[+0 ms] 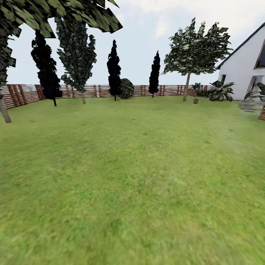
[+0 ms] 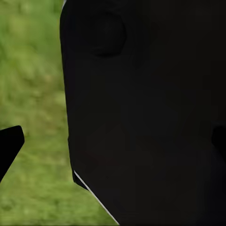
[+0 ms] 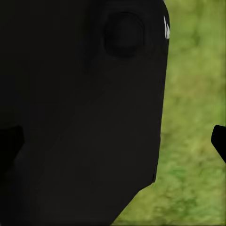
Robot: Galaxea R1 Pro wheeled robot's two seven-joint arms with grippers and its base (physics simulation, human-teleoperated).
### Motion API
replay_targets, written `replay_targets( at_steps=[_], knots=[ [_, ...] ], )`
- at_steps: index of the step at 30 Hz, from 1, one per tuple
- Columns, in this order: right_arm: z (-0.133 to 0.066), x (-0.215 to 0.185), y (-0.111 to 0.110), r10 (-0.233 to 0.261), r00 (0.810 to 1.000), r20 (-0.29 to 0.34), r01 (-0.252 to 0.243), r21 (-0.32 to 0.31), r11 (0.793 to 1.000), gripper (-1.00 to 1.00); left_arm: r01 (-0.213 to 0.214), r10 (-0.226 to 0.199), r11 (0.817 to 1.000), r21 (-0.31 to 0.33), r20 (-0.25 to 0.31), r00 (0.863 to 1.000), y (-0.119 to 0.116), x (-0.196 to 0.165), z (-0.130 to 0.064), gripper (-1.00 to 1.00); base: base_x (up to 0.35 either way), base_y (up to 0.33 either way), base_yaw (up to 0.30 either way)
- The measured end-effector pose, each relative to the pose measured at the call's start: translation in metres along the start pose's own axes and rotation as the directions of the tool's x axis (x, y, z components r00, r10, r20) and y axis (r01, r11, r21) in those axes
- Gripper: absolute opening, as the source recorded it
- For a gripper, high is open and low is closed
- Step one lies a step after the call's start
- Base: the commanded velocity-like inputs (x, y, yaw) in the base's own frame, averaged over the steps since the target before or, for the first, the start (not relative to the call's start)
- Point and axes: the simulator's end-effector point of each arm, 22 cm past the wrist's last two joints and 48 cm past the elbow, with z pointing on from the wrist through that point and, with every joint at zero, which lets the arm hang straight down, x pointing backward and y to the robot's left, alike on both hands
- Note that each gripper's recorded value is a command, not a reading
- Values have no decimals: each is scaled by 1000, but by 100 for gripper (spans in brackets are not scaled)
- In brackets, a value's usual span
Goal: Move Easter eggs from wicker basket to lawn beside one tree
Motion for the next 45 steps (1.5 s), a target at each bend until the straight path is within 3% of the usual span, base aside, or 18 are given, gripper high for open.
replay_targets(
  at_steps=[5, 23, 32, 45],
  knots=[
    [0, -15, 6, 0, 999, 42, 1, -10, 1000, 100, 3, -3, 1000, 6, 35, 999, -1, -29, -1, 100, 0, 0, 0],
    [-2, -16, 4, 1, 999, 43, -1, -9, 1000, 100, 4, -4, 1000, 8, 34, 999, -2, -31, -2, 100, 0, 0, 0],
    [-18, -37, 4, 7, 993, 115, -6, -7, 1000, 100, 2, -3, 1000, 13, 102, 995, -6, -53, -19, 100, 0, 0, 0],
    [-39, -38, 2, 10, 993, 121, -10, -5, 1000, 100, 0, -2, 1000, 13, 228, 974, -6, -80, -44, 100, 0, 0, -7]
  ],
)
